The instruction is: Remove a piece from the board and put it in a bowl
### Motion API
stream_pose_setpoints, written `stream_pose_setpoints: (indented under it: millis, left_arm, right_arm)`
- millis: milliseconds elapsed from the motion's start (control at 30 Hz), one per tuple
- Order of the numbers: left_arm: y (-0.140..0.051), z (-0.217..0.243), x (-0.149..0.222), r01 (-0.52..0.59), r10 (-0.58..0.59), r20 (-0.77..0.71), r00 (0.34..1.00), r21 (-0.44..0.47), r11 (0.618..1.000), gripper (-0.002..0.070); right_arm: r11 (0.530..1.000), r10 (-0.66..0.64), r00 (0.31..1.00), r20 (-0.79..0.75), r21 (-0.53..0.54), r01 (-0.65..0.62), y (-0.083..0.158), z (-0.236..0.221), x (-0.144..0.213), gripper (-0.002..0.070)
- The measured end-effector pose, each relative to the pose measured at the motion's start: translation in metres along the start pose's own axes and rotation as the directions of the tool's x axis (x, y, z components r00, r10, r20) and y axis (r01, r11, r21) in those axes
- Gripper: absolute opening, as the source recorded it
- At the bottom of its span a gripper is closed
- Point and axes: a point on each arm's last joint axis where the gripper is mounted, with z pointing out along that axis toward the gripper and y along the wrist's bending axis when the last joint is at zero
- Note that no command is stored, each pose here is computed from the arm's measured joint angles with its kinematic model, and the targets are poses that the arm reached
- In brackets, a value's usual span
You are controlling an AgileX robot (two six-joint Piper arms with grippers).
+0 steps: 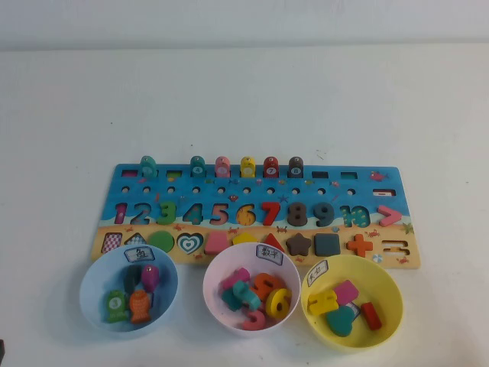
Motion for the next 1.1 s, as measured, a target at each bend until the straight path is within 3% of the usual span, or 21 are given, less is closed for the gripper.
stream_pose_setpoints:
  millis: [733,867,933,967,1033,1100]
  left_arm:
    - [0.000,0.000,0.000,0.000,0.000,0.000,1.000,0.000,1.000,-0.0003]
    - [0.000,0.000,0.000,0.000,0.000,0.000,1.000,0.000,1.000,-0.0003]
    - [0.000,0.000,0.000,0.000,0.000,0.000,1.000,0.000,1.000,-0.0003]
    - [0.000,0.000,0.000,0.000,0.000,0.000,1.000,0.000,1.000,-0.0003]
    - [0.000,0.000,0.000,0.000,0.000,0.000,1.000,0.000,1.000,-0.0003]
    - [0.000,0.000,0.000,0.000,0.000,0.000,1.000,0.000,1.000,-0.0003]
  right_arm:
    - [1.000,0.002,1.000,0.000,-0.001,-0.002,0.000,0.000,0.000,-0.0017]
    - [0.993,0.111,0.994,-0.005,-0.042,-0.111,0.004,0.000,0.000,-0.0017]
    - [0.973,0.215,0.977,-0.013,-0.082,-0.215,0.008,0.000,0.000,-0.0017]
    - [0.941,0.315,0.949,-0.026,-0.119,-0.315,0.011,-0.001,-0.001,-0.0017]
    - [0.852,0.487,0.871,-0.060,-0.184,-0.489,0.017,-0.002,-0.004,-0.0017]
    - [0.701,0.665,0.739,-0.112,-0.250,-0.668,0.024,-0.003,-0.008,-0.0017]
